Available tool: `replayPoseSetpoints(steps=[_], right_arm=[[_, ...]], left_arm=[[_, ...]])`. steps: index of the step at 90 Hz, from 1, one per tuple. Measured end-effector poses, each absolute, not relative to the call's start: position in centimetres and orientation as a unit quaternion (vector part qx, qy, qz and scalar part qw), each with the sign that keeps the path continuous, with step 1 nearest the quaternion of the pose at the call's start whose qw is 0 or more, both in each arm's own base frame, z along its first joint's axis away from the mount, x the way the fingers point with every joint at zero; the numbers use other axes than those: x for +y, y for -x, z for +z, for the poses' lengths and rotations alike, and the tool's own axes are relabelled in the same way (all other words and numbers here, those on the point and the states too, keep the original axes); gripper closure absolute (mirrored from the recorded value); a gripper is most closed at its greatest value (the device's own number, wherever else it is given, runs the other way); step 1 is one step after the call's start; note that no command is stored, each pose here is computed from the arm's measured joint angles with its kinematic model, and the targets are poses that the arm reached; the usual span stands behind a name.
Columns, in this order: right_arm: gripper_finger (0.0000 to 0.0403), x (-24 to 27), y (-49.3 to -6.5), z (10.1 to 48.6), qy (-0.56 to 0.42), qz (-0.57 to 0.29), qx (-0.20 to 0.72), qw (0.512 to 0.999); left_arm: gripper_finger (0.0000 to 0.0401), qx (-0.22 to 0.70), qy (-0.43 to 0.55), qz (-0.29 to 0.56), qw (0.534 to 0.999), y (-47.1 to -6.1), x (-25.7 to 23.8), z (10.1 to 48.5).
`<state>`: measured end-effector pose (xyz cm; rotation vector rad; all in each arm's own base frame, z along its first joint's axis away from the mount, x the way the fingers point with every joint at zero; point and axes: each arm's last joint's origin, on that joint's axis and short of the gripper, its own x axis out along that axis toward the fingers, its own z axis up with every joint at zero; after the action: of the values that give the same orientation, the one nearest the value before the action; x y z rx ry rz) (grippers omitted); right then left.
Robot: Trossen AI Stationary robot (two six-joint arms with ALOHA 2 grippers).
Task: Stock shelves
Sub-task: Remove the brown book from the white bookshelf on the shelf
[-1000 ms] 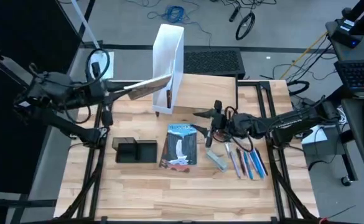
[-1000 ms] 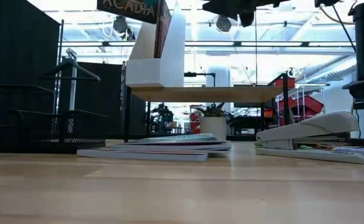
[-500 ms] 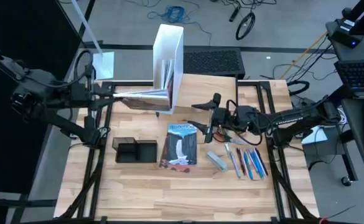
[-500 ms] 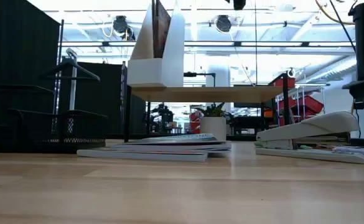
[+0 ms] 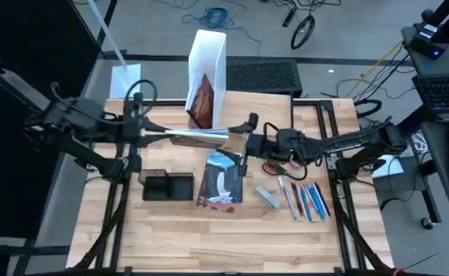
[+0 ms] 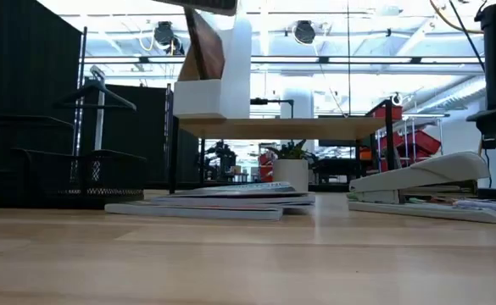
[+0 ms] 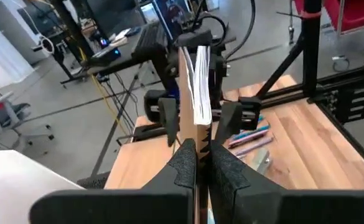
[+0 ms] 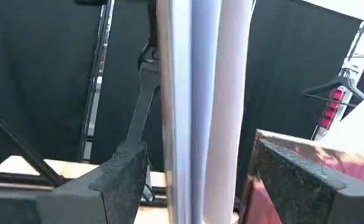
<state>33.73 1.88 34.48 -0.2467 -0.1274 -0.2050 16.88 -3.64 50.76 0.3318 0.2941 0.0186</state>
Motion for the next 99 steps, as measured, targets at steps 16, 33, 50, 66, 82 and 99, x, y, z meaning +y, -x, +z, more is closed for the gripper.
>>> replayPoseSetpoints(steps=[16,33,50,66,82,99], right_arm=[[0.0126,1.8,-34.5,35.2,0.153,-0.127,-0.064,0.978],[0.0133,2.4,-34.6,35.6,0.170,-0.037,-0.086,0.981],[0.0231,2.4,-34.7,35.1,0.170,-0.023,-0.063,0.983],[0.0379,2.4,-34.5,34.4,0.150,-0.015,-0.019,0.988],[0.0392,2.5,-34.1,33.6,0.112,-0.007,0.044,0.993],[0.0397,2.7,-33.7,32.7,0.038,-0.005,0.097,0.995]], left_arm=[[0.0401,0.157,-0.163,-0.034,0.973,-17.9,-4.2,50.3],[0.0401,0.154,-0.162,-0.040,0.974,-18.0,-4.3,50.3],[0.0393,0.144,-0.175,-0.032,0.973,-18.0,-4.2,50.5],[0.0368,0.144,-0.185,-0.024,0.972,-18.0,-4.2,50.5],[0.0352,0.154,-0.188,-0.026,0.970,-17.9,-4.2,50.3],[0.0328,0.179,-0.202,0.028,0.962,-17.8,-3.8,50.0]])
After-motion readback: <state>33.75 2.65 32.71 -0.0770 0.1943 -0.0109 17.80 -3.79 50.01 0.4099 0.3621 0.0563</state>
